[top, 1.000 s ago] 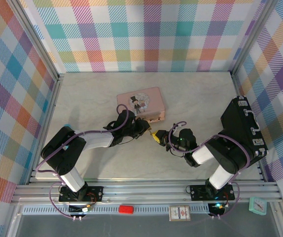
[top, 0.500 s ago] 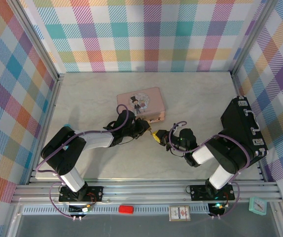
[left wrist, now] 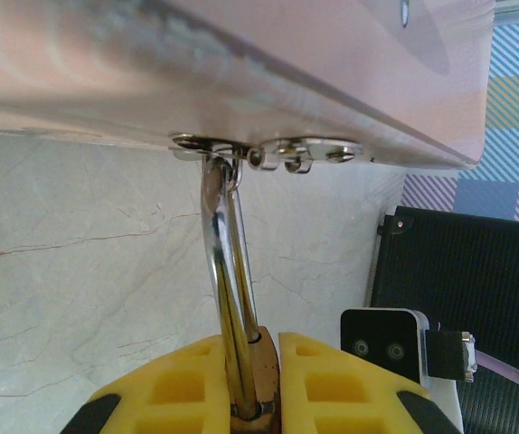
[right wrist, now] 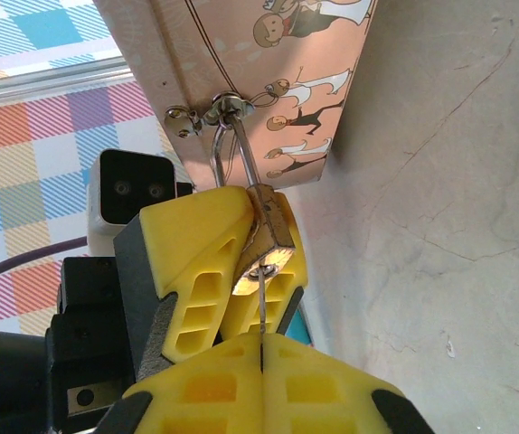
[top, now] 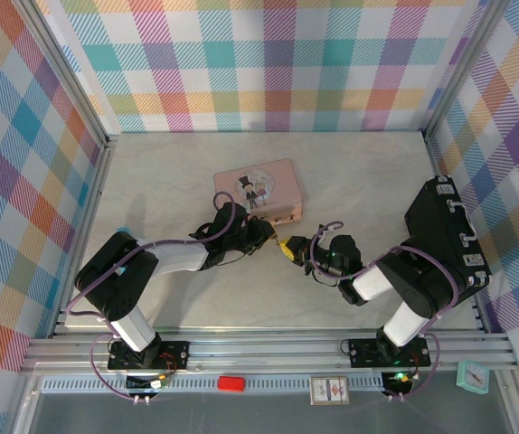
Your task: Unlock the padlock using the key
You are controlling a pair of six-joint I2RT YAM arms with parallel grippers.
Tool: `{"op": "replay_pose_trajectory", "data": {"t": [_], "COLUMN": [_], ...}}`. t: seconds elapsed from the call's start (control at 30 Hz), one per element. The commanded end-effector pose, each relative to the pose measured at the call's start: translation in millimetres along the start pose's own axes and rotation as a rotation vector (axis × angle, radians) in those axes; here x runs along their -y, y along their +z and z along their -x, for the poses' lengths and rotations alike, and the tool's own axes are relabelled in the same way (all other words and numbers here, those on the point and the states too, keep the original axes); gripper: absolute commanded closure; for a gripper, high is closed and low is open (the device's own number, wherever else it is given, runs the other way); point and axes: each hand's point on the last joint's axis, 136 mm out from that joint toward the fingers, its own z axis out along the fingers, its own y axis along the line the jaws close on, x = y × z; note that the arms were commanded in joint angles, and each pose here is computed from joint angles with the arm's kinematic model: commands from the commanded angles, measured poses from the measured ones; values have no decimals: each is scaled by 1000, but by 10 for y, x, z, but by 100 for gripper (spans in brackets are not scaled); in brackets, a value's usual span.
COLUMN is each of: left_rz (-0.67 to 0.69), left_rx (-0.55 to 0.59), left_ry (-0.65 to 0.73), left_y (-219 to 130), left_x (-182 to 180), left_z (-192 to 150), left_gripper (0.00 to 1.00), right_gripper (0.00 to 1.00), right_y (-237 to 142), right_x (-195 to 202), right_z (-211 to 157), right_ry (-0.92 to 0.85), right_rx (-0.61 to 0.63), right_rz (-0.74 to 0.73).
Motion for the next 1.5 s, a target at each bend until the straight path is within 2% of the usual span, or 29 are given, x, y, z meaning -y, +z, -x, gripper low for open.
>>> {"op": "replay_pose_trajectory", "data": {"t": [0.0, 0.43, 1.47], "left_rz": [-242, -299, -287], "left_rx": [43, 32, 33], "left_ry": [36, 18, 23], "left_y": [-227, -247, -261], "left_x": [695, 817, 779], "left_z": [138, 136, 130], "left_gripper": [100, 100, 100], "right_gripper": [100, 100, 100], "right_y": [-2, -6, -12], "right_x": [-125, -63, -187], "right_z": [-10, 4, 2], "right_ry": [-12, 5, -18], "right_rx": [-11, -6, -17], "right_rz": [51, 38, 60]}}
